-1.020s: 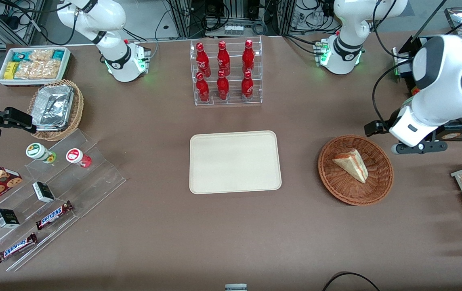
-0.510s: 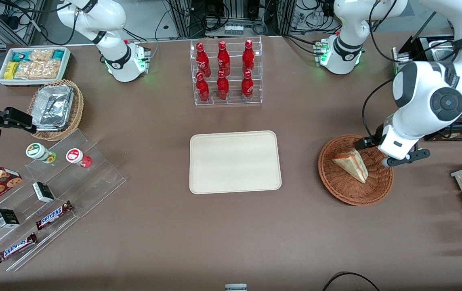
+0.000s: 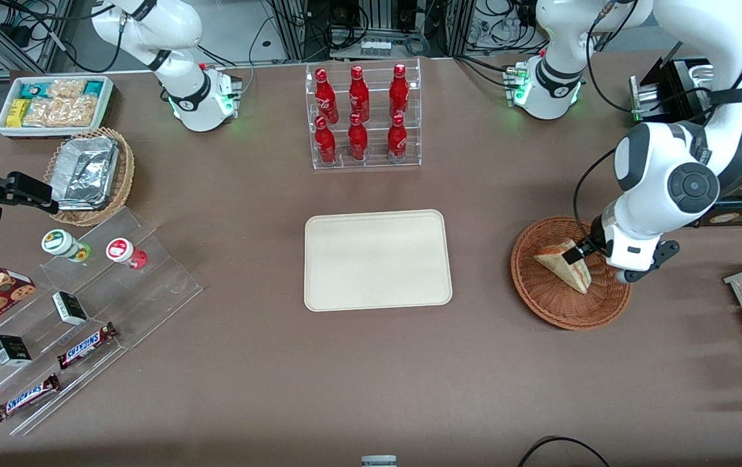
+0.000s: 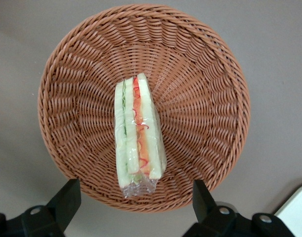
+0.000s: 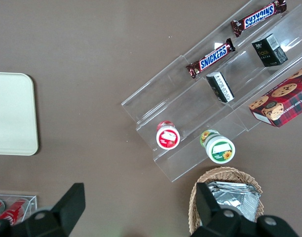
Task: Place sandwich from basket to tray
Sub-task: 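Lower the open left gripper around the wrapped sandwich and close it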
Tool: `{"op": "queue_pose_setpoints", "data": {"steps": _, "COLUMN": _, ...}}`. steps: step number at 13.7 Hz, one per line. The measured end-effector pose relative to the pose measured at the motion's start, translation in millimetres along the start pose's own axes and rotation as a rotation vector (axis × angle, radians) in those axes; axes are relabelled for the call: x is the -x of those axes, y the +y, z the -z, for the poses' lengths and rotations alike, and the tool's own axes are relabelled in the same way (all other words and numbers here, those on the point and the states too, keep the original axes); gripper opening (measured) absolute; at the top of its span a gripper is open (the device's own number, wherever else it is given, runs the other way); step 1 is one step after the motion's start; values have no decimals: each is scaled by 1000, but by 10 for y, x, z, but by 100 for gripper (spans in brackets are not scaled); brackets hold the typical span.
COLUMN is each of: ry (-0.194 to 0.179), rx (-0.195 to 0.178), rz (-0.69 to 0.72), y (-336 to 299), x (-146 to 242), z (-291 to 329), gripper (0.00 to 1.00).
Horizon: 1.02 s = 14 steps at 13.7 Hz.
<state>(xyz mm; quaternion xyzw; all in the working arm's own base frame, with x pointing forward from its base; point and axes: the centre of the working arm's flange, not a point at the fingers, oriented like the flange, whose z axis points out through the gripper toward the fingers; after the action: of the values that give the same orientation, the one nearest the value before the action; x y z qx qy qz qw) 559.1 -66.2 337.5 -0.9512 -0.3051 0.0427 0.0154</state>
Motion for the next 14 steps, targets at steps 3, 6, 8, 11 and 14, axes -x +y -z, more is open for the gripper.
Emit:
{"op": "queue_pose_setpoints", "data": {"steps": 3, "ry": 16, "rx": 18, "rz": 69, "y": -25, "x": 36, "z": -211, "gripper": 100}}
{"op": "queue_pose_setpoints", "data": {"steps": 6, "ry": 25, "rx": 27, "rz": 99, "y": -85, "x": 104, "z": -413, "gripper": 100}}
{"op": "queue_pose_setpoints", "data": {"steps": 8, "ry": 19, "rx": 23, "rz": 111, "y": -97, "x": 119, "z": -470, "gripper": 100}}
{"op": "queue_pose_setpoints", "data": {"steps": 11, "ry": 20, "rx": 26, "rz": 135, "y": -94, "x": 115, "z": -558, "gripper": 100}}
{"op": "queue_pose_setpoints", "data": {"steps": 14, "ry": 26, "rx": 36, "rz": 148, "y": -95, "x": 118, "z": -693, "gripper": 100}}
